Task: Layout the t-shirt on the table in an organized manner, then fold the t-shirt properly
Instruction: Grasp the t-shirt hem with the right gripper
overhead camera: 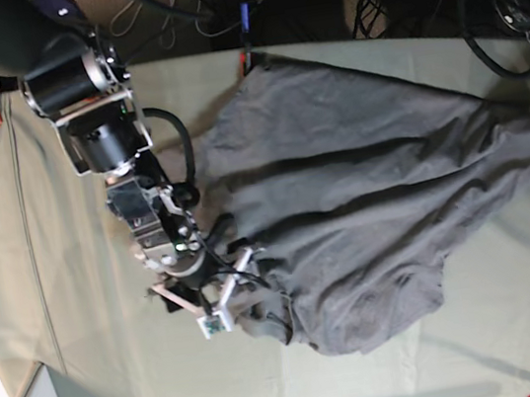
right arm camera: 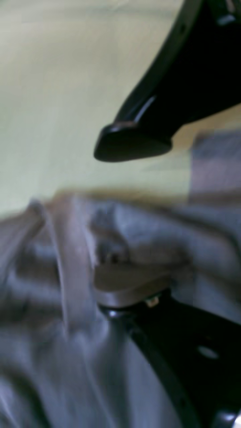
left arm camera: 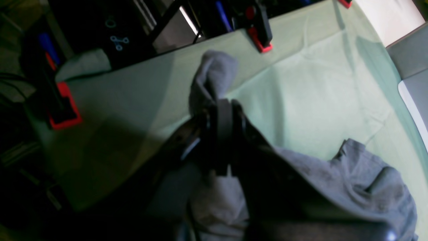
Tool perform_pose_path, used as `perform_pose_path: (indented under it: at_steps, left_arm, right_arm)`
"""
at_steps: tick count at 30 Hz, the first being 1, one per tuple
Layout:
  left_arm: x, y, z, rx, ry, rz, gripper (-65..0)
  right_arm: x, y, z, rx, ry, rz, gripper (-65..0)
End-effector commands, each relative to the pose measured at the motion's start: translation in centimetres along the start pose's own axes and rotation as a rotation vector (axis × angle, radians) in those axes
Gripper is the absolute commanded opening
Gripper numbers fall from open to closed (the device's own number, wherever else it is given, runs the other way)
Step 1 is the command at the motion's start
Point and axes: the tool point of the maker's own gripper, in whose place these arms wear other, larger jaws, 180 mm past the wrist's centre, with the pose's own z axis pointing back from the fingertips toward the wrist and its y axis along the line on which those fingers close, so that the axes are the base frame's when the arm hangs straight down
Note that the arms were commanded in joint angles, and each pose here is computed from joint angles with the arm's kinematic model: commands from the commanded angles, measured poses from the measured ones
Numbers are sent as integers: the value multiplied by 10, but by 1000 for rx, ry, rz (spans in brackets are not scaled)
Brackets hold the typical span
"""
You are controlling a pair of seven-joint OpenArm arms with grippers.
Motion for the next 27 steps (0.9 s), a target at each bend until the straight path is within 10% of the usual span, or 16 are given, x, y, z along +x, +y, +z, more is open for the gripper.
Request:
perform_pose_path:
  at_steps: [1,15,23,27]
  left_arm:
    - [17,-6,2,-17,-55,-5,-648]
    - [17,-4,2,-13,-54,-3,-648]
    - [18,-8,1,-21,-60,-1,-648]
    - [26,-22,-2,-47,-78,17,-648]
  right_arm:
    - [31,5,-1,23,-75,11,-173]
    - [-22,7,-9,31,63,-5,-203]
    - [1,9,-11,34,12,-3,-635]
    - [34,4,-11,26,-64,2,-650]
